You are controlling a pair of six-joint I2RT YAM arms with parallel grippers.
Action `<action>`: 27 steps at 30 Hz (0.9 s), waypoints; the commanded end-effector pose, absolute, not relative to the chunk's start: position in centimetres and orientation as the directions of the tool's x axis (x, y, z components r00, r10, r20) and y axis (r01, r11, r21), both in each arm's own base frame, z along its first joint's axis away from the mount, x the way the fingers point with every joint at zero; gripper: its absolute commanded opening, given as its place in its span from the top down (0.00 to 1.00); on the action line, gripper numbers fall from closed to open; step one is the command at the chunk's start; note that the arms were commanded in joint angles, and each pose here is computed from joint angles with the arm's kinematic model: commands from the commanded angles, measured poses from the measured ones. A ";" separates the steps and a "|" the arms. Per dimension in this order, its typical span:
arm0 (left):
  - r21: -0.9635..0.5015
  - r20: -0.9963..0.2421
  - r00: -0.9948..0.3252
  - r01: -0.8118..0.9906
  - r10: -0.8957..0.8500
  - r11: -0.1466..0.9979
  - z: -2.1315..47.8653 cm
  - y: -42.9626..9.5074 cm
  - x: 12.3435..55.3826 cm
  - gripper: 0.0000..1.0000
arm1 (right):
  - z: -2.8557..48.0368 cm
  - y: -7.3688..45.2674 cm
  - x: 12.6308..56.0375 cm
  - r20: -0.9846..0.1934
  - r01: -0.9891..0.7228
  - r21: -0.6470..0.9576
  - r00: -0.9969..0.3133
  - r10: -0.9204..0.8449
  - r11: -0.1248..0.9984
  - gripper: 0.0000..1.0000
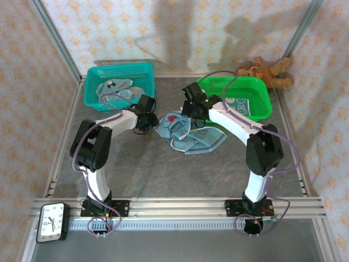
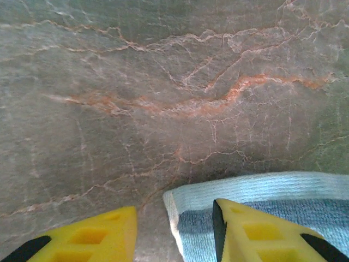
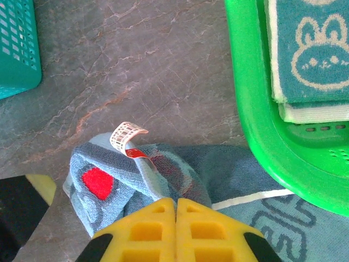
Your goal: Fold and stack the towels
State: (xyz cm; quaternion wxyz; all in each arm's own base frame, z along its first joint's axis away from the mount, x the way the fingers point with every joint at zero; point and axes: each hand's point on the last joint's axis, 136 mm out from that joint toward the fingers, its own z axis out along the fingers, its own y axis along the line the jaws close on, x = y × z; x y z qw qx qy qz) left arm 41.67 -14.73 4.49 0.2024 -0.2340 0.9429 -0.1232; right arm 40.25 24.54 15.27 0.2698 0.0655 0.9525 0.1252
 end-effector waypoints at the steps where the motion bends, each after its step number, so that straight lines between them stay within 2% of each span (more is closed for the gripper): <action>1: -0.286 -0.342 -0.813 -0.388 -0.472 0.876 4.4 -15.2 42.0 0.59 | 16.1 24.5 40.2 -0.512 0.066 0.293 -0.832 0.215 0.954 1.00; 8: -0.203 -0.303 -0.844 -0.396 -0.442 0.896 1.2 -15.3 41.6 0.60 | 16.1 24.7 40.1 -0.507 0.064 0.301 -0.835 0.216 0.952 1.00; 14: -0.115 -0.302 -0.864 -0.388 -0.404 0.914 -0.1 -15.0 41.2 0.70 | 15.9 24.8 39.9 -0.495 0.065 0.313 -0.840 0.221 0.948 1.00; 20: -0.113 -0.305 -0.866 -0.380 -0.396 0.918 -0.1 -15.2 41.1 1.00 | 16.0 24.7 39.8 -0.497 0.067 0.313 -0.838 0.224 0.947 1.00; 27: -0.161 -0.387 -0.830 -0.369 -0.403 0.915 5.0 -14.9 41.6 1.00 | 17.6 24.7 39.7 -0.518 0.052 0.338 -0.824 0.232 0.940 1.00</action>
